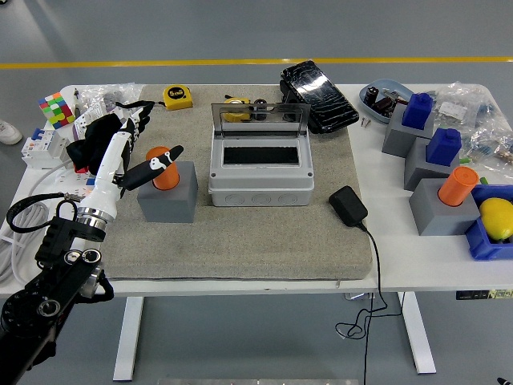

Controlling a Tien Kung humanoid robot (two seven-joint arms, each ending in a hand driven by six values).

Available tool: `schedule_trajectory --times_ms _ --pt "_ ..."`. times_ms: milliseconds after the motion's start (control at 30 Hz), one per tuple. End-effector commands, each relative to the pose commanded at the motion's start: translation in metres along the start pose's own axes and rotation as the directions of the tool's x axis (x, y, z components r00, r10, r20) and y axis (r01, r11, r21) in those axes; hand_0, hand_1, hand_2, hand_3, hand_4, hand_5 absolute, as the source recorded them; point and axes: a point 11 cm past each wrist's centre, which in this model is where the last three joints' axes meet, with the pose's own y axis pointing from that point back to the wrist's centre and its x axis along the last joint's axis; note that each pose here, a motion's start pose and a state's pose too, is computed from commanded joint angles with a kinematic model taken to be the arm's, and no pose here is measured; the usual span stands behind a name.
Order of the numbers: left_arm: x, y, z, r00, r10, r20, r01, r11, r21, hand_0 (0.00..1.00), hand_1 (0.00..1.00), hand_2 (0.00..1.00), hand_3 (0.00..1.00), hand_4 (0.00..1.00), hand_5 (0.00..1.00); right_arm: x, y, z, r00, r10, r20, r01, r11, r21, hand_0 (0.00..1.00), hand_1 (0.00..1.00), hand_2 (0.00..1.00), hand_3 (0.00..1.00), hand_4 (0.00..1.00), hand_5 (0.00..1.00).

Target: Fetch the battery,place it into the box,close the lid of the box

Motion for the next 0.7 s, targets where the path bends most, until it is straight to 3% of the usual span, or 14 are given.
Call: schedule_trajectory --times_ms 33,433,467,633,667,700 --pt "0.000 0.000 -0.001 1.000 0.000 0.001 0.000 1.000 0.001 0.875 0.964 0.997 0.916 0.998 0.172 0.000 0.000 0.000 1.000 0.000 0.000 0.000 1.000 -0.001 0.555 0.592 0.589 0.549 0.920 0.485" --pt "-0.006 0.000 -0.007 1.000 -0.012 0.007 0.012 1.000 0.015 0.867 0.953 0.982 0.894 0.998 0.163 0.000 0.000 0.000 1.000 -0.001 0.001 0.001 1.000 -0.001 0.556 0.592 0.590 0.550 0.922 0.483" --pt "-0.007 0.000 -0.008 1.000 -0.011 0.004 0.011 1.000 0.017 0.811 0.893 0.919 0.838 0.998 0.150 0.000 0.000 0.000 1.000 -0.001 0.001 0.001 1.000 -0.001 0.557 0.592 0.590 0.550 0.923 0.482" --pt "-0.012 -0.001 -0.009 1.000 -0.018 -0.010 0.018 1.000 0.024 0.811 0.893 0.919 0.838 0.998 0.150 -0.001 0.000 0.001 1.000 -0.002 0.000 0.002 1.000 -0.002 0.557 0.592 0.590 0.550 0.923 0.482" --pt "-0.013 -0.002 -0.009 1.000 -0.018 -0.015 0.018 1.000 0.025 0.752 0.824 0.847 0.815 0.998 0.138 0.000 0.000 0.001 1.000 -0.002 0.000 0.002 1.000 -0.002 0.557 0.592 0.590 0.550 0.925 0.482" --pt "-0.013 -0.002 -0.009 1.000 -0.017 -0.018 0.017 0.999 0.027 0.752 0.824 0.847 0.815 0.998 0.138 0.000 0.000 0.001 1.000 -0.001 0.000 0.001 1.000 -0.002 0.557 0.592 0.590 0.550 0.925 0.482"
